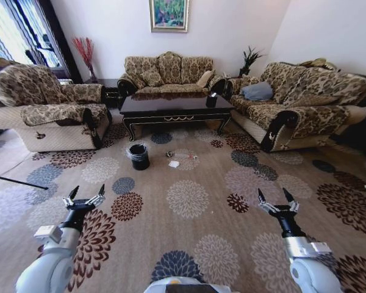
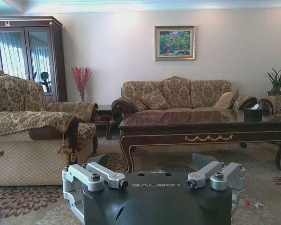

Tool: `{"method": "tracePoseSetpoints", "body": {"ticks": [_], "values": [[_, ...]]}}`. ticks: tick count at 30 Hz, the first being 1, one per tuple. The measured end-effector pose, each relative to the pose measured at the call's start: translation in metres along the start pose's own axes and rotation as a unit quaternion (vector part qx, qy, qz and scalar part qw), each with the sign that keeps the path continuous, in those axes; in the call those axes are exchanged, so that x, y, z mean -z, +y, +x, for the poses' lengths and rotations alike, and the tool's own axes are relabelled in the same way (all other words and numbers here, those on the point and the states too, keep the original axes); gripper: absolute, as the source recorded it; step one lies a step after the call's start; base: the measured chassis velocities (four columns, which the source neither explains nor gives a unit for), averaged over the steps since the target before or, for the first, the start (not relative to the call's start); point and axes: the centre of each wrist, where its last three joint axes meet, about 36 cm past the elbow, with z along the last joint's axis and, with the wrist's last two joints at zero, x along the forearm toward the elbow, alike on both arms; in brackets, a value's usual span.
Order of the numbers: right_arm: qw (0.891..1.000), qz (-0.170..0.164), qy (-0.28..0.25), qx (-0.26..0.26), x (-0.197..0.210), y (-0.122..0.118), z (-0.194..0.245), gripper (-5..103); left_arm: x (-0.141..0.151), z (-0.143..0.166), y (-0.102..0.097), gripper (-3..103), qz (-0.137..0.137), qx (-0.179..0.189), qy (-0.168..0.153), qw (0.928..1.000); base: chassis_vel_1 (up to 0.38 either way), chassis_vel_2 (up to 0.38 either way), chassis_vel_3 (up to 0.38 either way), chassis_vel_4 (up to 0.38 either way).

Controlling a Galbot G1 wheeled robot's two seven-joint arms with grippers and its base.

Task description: Move to the front of the table and pick up the trash from the floor, then place it into the trash bin.

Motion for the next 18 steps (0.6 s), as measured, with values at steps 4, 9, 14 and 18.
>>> {"method": "tracePoseSetpoints", "body": {"ticks": [4,9,14,18], "values": [[1.000,0.003,0.000,-0.004,-0.001,-0.003,-0.001,100,-0.002,0.000,-0.001,100,0.001,0.001,0.002,1.0000,0.000,0.000,0.000,0.000],[1.000,0.005,-0.002,-0.015,-0.001,-0.006,-0.001,100,-0.005,-0.001,-0.001,100,0.003,0.002,0.005,1.0000,0.000,0.000,0.000,0.000],[1.000,0.005,-0.006,-0.026,-0.004,-0.007,-0.003,100,-0.010,-0.003,-0.001,100,0.008,0.003,0.011,0.9999,0.000,0.000,0.000,0.000],[1.000,0.001,-0.006,-0.031,-0.005,-0.008,-0.003,100,-0.017,-0.004,-0.003,100,0.012,0.003,0.019,0.9997,0.000,0.000,0.000,0.000]]}}
